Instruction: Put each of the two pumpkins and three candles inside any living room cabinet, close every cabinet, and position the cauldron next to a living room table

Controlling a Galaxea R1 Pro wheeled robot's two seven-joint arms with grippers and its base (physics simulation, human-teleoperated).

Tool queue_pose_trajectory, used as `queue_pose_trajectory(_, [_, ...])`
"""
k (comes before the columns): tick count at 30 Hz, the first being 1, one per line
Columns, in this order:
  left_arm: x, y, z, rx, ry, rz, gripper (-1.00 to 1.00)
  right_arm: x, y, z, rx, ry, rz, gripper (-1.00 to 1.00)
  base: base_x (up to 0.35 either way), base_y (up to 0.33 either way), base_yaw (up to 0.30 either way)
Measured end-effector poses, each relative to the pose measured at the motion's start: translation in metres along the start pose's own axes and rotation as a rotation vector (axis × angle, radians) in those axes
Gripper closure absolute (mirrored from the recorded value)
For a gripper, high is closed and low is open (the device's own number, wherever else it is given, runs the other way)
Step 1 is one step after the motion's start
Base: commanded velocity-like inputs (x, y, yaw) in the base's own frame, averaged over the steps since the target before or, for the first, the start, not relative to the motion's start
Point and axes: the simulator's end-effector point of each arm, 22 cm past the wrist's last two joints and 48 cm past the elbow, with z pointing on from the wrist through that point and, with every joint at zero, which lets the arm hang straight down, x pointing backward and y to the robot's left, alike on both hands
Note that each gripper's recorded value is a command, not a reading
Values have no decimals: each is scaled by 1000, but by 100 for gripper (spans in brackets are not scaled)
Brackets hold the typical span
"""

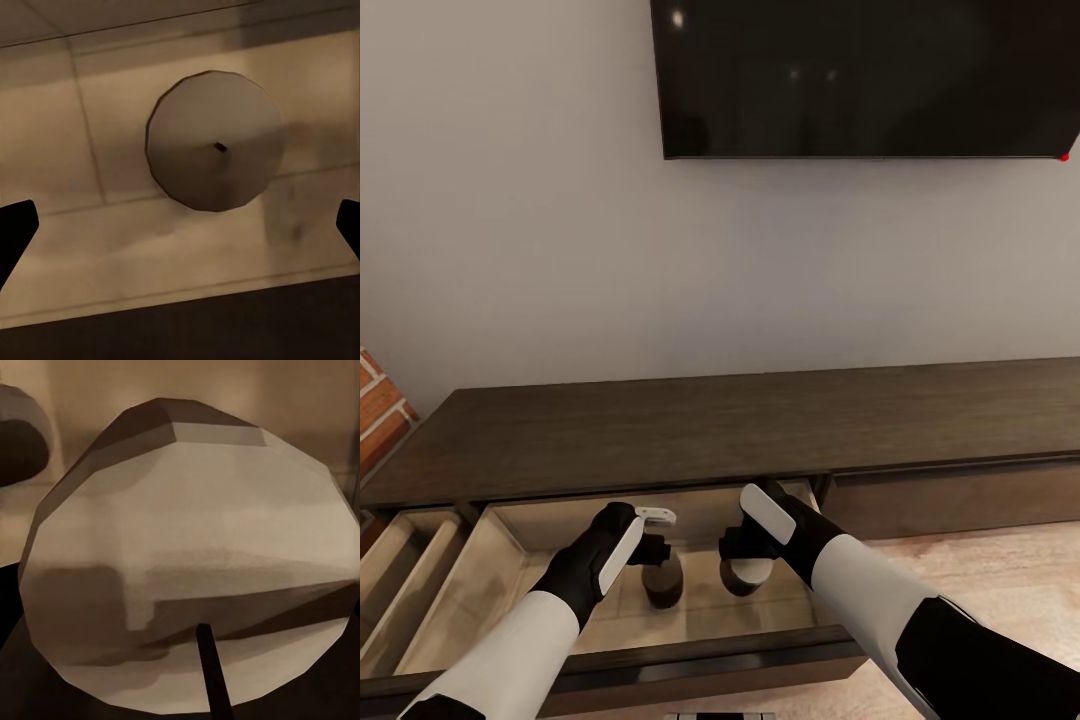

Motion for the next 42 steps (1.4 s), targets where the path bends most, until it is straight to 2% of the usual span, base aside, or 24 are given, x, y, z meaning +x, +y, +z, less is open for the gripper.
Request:
queue_pose_trajectory(12, [1,0,0,1,2,-2,-100,-1,1,-1,3,-4,-6,-100,0,0,0])
queue_pose_trajectory(17, [1,0,0,3,2,-2,-100,9,-11,7,29,29,10,-100,0,0,0])
queue_pose_trajectory(27, [1,0,1,3,3,-3,-100,12,-12,10,22,44,19,-100,0,0,0])
queue_pose_trajectory(33, [1,0,1,2,3,-3,-100,9,-14,8,37,29,9,-100,0,0,0])
queue_pose_trajectory(42, [1,0,1,1,3,-2,-100,7,-14,9,37,20,24,-100,0,0,0])
